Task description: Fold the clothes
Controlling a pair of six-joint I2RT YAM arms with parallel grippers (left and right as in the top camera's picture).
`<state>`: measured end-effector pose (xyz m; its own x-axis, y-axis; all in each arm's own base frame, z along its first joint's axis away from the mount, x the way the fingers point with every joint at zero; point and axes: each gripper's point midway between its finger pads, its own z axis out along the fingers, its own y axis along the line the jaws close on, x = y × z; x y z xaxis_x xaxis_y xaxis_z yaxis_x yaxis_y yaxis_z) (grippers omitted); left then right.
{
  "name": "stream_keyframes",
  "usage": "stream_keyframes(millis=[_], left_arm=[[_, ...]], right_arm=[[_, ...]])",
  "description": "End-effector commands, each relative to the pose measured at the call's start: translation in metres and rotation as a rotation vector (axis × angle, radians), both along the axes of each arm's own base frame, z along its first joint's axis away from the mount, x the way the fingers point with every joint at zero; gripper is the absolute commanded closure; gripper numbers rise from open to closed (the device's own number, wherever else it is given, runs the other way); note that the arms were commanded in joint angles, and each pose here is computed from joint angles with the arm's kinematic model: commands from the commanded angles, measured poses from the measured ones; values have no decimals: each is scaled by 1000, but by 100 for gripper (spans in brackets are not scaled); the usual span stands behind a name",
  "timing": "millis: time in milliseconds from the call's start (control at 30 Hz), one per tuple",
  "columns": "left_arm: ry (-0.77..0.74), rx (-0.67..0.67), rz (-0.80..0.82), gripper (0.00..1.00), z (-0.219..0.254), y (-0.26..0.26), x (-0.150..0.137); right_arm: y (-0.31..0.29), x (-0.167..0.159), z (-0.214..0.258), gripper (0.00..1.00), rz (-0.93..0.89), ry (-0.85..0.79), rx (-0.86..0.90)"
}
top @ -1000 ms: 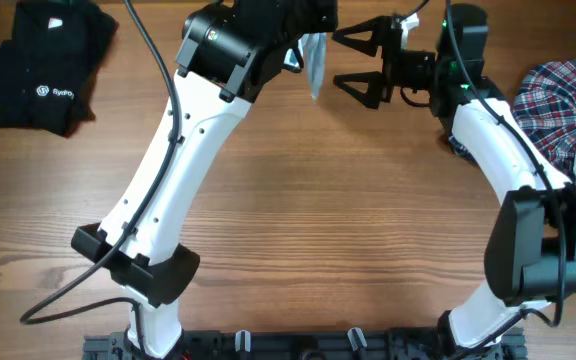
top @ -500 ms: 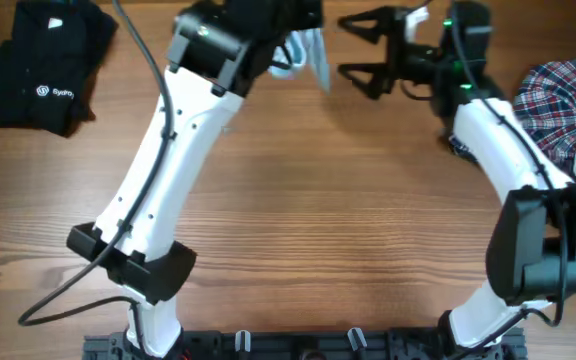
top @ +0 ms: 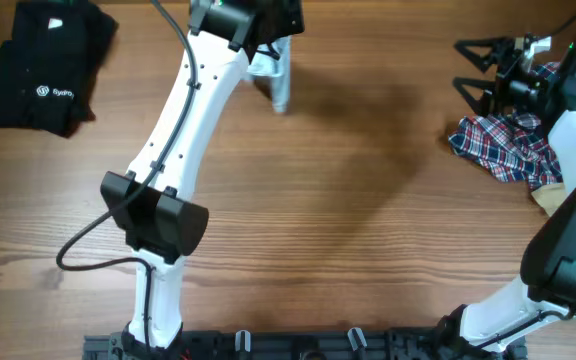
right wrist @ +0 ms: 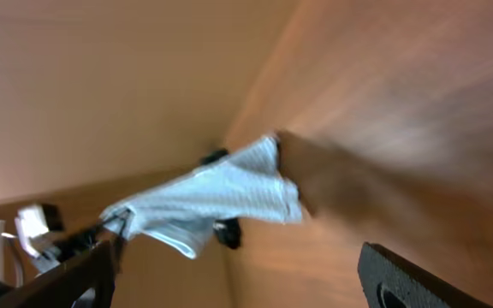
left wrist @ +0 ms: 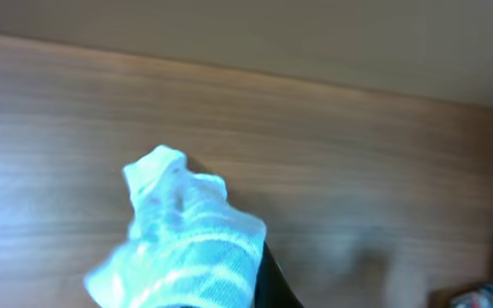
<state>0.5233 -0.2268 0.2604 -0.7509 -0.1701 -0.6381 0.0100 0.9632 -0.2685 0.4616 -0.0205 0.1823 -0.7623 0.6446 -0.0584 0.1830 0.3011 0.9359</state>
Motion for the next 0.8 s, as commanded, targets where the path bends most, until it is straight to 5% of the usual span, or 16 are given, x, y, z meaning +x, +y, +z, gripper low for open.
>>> stream_keyframes(millis=[0,200,233,367,533,767], left_arm=[[7,-155,-148,96,14,-47,-13],[93,-332,-513,96,33,-155,-96],[128,-320,-616,96,29,-179,-128],[266,-181,-651,96,-7,-178,-167],[393,-76,-672,96,-30,-146,-185],[519,64,-498,96,-51,-71,-169]], right_arm=[[1,-5,5,9,46,-95,-110],[1,-7,1,9,50,-82,-119],[1,-8,-2,9,47,-70,-125],[1,-9,-3,9,48,-65,-123],[1,-9,-3,9,48,-64,-122],[2,-12,-4,8,56,-55,-119]])
